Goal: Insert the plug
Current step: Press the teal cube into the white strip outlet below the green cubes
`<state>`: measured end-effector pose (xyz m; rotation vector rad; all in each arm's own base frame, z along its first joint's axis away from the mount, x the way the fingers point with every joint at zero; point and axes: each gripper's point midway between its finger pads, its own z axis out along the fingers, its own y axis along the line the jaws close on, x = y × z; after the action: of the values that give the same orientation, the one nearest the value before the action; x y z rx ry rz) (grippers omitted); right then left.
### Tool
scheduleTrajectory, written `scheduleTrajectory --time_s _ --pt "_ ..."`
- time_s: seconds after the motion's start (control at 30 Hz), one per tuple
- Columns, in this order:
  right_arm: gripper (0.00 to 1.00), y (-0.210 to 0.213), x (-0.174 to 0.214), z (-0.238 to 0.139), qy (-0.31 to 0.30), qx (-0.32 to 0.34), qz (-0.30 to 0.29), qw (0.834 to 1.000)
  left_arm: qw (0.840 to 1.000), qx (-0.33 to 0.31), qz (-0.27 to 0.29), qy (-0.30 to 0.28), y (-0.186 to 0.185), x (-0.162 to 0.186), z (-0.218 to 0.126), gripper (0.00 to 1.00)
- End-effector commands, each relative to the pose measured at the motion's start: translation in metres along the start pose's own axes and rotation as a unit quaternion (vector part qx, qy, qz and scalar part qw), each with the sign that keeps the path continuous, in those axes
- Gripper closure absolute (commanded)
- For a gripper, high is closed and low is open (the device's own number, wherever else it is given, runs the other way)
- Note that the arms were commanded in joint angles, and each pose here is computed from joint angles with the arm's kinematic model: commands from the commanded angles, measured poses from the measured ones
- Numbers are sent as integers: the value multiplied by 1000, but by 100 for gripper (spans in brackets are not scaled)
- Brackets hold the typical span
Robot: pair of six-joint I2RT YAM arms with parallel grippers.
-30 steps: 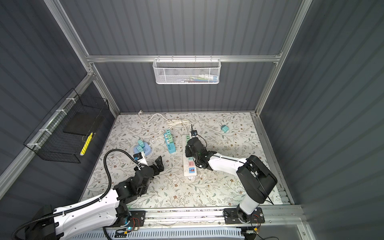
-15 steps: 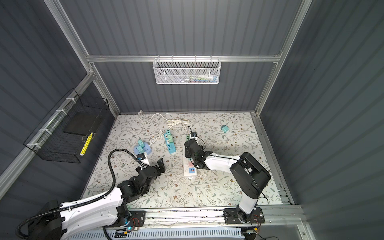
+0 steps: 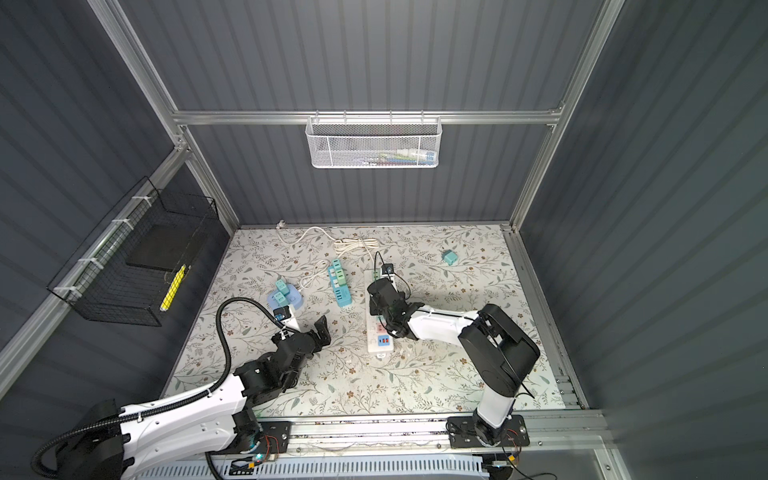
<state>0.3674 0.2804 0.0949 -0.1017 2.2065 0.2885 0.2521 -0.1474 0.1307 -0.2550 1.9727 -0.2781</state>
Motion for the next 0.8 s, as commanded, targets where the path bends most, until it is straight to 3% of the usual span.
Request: scheduleTrajectory --time_s 0.0,0.33,0.47,0.77 --pt "87 -2 13 5 19 12 -2 1000 1000 2 -5 -8 -4 -11 -3 0" --pt "87 -5 13 6 24 65 -36 997 1000 -2 -4 -11 0 -13 -4 0" --pt "88 -14 23 8 45 106 -59 992 1000 -4 -2 -11 1 -13 -5 0" --pt "87 -23 58 18 90 122 -62 987 1000 -6 -1 -10 3 -13 -6 0"
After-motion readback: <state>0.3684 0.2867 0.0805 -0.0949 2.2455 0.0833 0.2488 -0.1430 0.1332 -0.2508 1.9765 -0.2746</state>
